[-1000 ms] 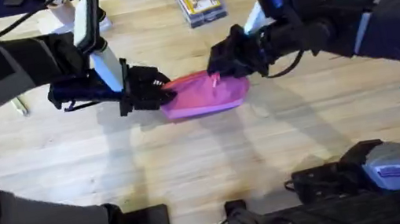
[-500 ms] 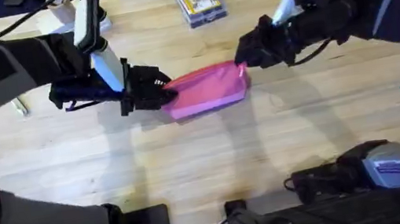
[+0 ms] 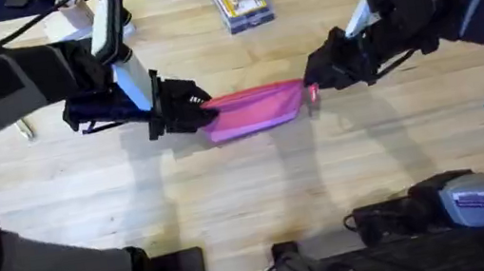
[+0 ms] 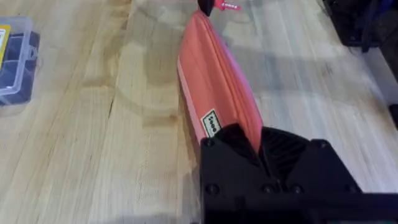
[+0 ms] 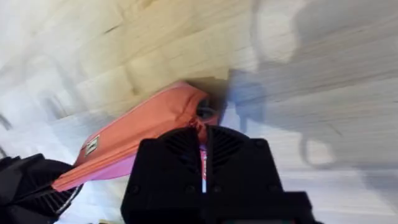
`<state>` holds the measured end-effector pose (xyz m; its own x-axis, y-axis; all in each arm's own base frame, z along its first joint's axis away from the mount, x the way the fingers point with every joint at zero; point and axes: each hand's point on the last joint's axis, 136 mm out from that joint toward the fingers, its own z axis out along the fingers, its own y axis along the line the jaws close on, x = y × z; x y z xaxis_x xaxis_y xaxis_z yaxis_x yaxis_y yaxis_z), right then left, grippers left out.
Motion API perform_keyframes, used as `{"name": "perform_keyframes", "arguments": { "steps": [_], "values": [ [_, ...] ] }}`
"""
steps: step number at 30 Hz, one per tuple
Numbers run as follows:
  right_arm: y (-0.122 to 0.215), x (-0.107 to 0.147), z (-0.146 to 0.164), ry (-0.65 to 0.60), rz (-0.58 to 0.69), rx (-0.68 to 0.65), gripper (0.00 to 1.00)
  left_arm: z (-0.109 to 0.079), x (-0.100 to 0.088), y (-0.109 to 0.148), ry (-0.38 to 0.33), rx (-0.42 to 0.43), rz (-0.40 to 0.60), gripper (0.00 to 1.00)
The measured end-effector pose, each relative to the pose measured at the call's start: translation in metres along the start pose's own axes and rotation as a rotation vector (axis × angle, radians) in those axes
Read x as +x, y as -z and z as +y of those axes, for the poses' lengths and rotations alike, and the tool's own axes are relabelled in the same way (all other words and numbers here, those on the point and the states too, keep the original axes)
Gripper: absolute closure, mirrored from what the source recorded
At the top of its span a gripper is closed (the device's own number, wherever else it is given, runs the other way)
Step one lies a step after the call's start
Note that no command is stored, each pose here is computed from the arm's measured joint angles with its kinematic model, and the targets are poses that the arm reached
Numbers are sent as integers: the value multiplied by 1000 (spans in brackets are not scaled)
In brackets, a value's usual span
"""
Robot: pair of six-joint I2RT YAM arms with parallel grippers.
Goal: Unzip the bag, pick up the pens from the table one at a time and place them inside, then zip the bag closed.
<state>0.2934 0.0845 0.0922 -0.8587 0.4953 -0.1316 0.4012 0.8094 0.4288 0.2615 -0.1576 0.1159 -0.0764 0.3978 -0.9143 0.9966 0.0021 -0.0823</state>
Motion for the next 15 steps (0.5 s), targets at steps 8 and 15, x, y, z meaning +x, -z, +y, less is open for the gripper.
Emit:
{"name": "perform_keyframes", "arguments": {
  "steps": [8,15],
  "values": [
    [-15,-2,-12,-14,26,67,968,0,1,-1,4,6,2,958],
    [-8,-5,-11,23,1,68,968,0,1,-2,5,6,2,958]
  ]
}}
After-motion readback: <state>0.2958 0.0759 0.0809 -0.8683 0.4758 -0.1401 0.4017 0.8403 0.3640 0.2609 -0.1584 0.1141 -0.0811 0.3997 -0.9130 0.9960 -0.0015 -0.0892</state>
